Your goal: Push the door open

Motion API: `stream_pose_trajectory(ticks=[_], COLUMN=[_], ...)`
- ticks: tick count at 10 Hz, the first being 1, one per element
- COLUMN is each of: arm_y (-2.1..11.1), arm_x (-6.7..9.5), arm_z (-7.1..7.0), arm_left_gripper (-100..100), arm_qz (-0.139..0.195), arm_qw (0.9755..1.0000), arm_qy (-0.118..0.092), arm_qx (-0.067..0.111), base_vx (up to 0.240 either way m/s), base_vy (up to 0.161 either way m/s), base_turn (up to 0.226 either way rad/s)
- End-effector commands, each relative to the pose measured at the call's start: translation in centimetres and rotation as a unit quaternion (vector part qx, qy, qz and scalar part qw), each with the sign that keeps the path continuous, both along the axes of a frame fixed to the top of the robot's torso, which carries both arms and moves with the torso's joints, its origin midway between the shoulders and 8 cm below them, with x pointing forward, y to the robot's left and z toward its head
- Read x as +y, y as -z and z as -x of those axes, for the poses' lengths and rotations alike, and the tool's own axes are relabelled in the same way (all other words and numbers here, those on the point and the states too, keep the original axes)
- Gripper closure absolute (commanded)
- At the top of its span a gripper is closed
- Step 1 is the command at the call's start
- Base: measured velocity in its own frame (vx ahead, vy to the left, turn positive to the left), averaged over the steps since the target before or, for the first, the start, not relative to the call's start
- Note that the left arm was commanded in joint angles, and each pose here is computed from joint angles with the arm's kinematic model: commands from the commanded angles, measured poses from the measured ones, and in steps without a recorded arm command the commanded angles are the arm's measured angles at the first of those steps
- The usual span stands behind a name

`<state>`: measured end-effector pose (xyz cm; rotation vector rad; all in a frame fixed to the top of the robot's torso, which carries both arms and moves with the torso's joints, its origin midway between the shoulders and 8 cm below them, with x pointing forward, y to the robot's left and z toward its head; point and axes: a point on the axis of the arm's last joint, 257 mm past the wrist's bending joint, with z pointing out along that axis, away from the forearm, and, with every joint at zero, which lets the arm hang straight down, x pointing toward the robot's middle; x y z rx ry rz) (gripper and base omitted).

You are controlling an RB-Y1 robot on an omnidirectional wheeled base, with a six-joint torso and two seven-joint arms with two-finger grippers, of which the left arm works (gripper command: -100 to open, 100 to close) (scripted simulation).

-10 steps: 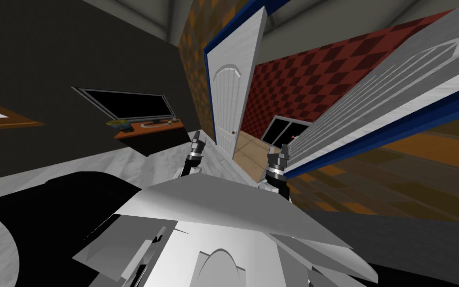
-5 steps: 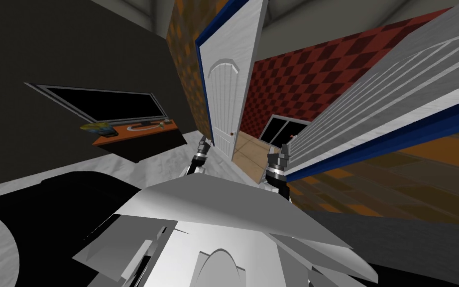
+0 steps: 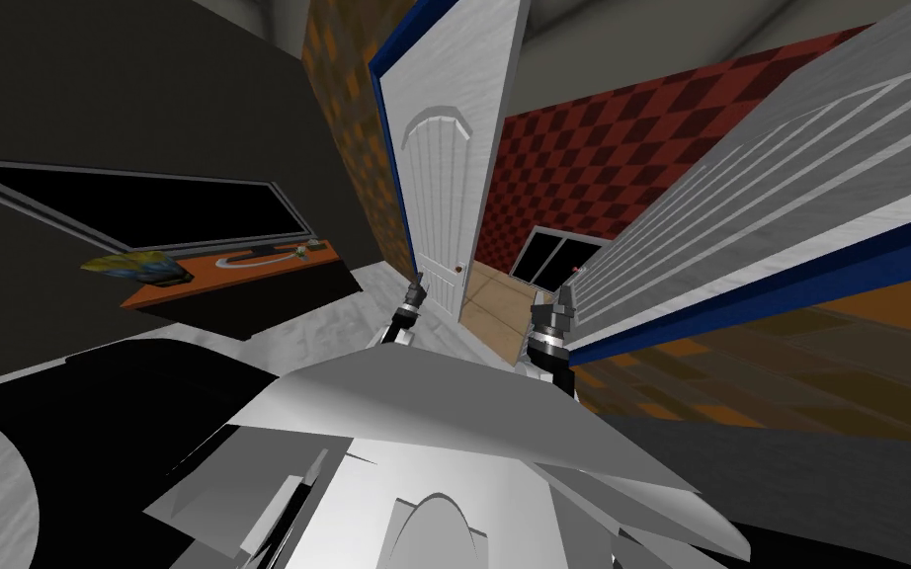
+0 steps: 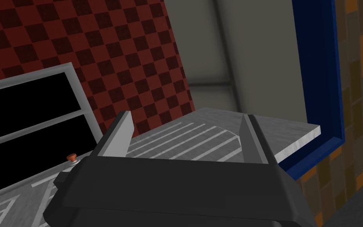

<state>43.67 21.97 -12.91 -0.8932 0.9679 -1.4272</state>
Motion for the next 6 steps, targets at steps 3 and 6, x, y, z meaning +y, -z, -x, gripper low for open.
stream_pose_trajectory(ticks=[3, 6], arm_y=[3.1, 5.6], arm_x=[-1.8, -3.4], arm_z=[-1.4, -2.3], arm_left_gripper=[-100, -100], arm_qz=[0.001, -0.001], arm_qw=[0.9991, 0.9972], arm_qy=[0.024, 0.042], arm_qx=[0.035, 0.063], base_vx=[0.077, 0.084], base_vy=[0.073, 0.075], base_turn=[-0.107, -0.103])
